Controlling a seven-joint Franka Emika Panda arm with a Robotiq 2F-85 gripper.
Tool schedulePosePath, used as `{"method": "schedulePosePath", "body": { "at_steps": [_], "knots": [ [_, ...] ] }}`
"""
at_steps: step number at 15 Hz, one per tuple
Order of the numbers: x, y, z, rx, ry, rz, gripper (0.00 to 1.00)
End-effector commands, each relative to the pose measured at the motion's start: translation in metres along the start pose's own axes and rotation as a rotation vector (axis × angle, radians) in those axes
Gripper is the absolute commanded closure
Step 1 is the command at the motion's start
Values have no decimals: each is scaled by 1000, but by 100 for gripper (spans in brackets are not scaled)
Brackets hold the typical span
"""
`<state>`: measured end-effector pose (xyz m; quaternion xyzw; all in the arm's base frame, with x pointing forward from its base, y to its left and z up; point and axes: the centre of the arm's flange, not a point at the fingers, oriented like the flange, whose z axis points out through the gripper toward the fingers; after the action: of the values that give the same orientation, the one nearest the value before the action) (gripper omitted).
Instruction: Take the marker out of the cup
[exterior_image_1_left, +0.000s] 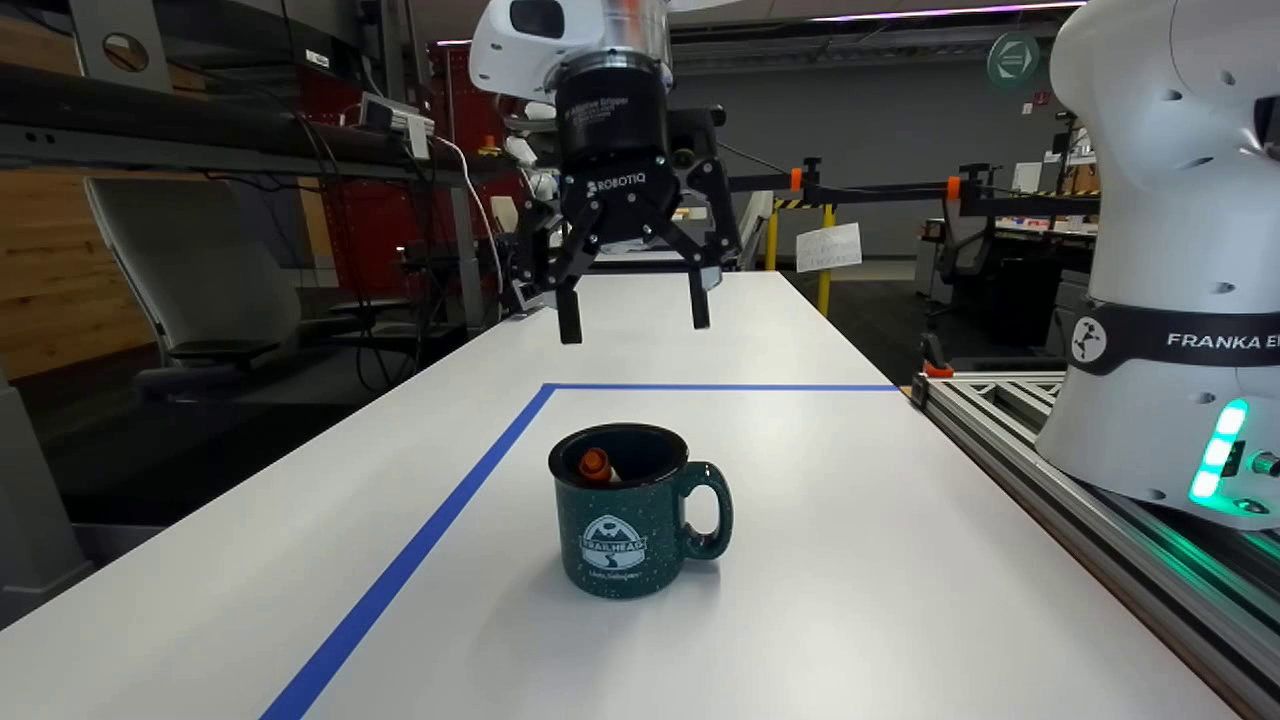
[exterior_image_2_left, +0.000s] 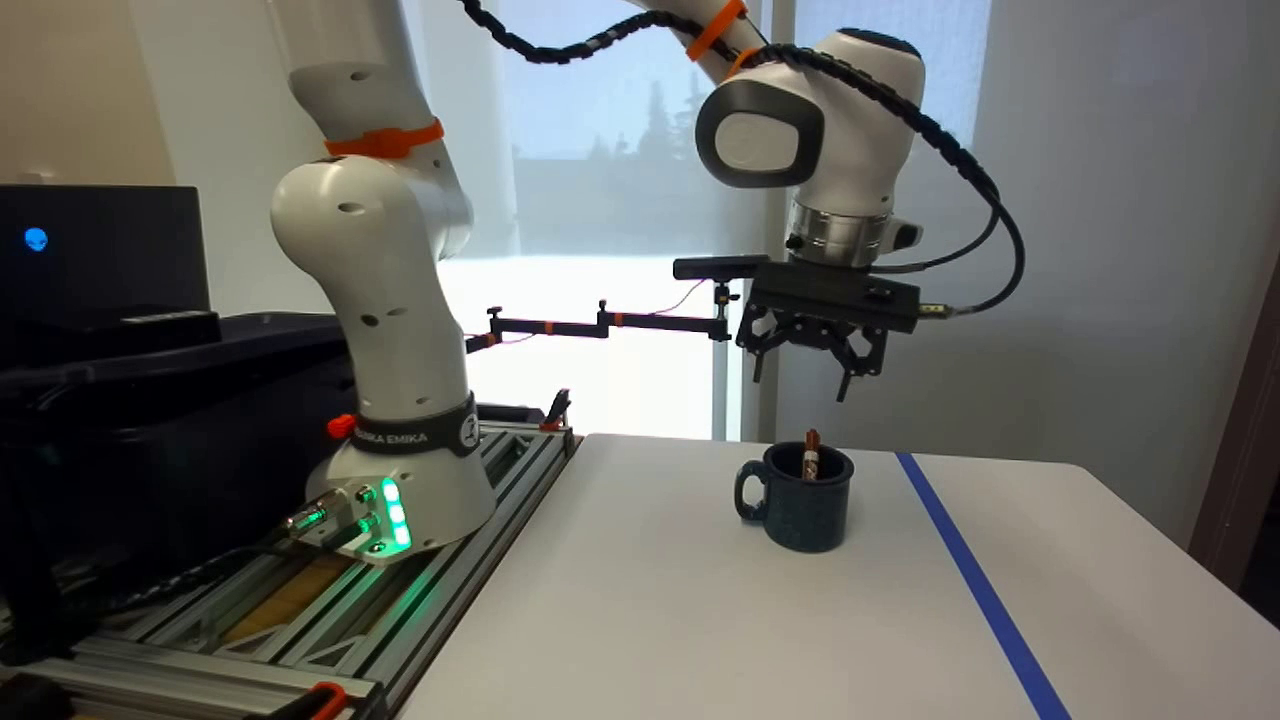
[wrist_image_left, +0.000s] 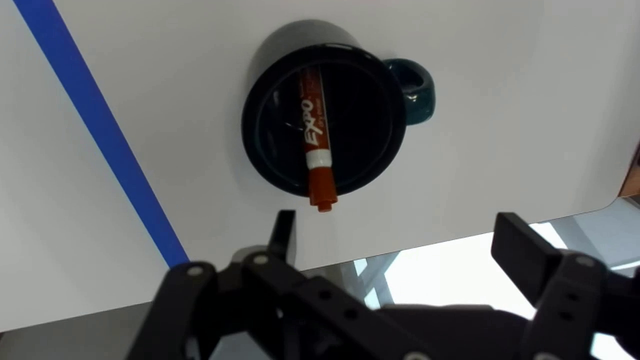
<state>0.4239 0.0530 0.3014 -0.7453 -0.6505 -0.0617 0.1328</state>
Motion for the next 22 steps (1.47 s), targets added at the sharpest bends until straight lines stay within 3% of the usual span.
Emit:
{"method": "schedulePosePath", "body": {
  "at_steps": [1, 10, 14, 16, 20, 22],
  "knots": [
    [-14, -1, 9, 14, 40, -66, 0],
    [-29, -2, 40, 23, 55, -115, 1],
    [-23, -1, 41, -4, 95, -106, 22],
    [-24, 1, 41, -23, 102, -89, 23],
    [-30, 5, 39, -50, 114, -62, 48],
    [-33, 6, 41, -50, 118, -57, 44]
  ]
}}
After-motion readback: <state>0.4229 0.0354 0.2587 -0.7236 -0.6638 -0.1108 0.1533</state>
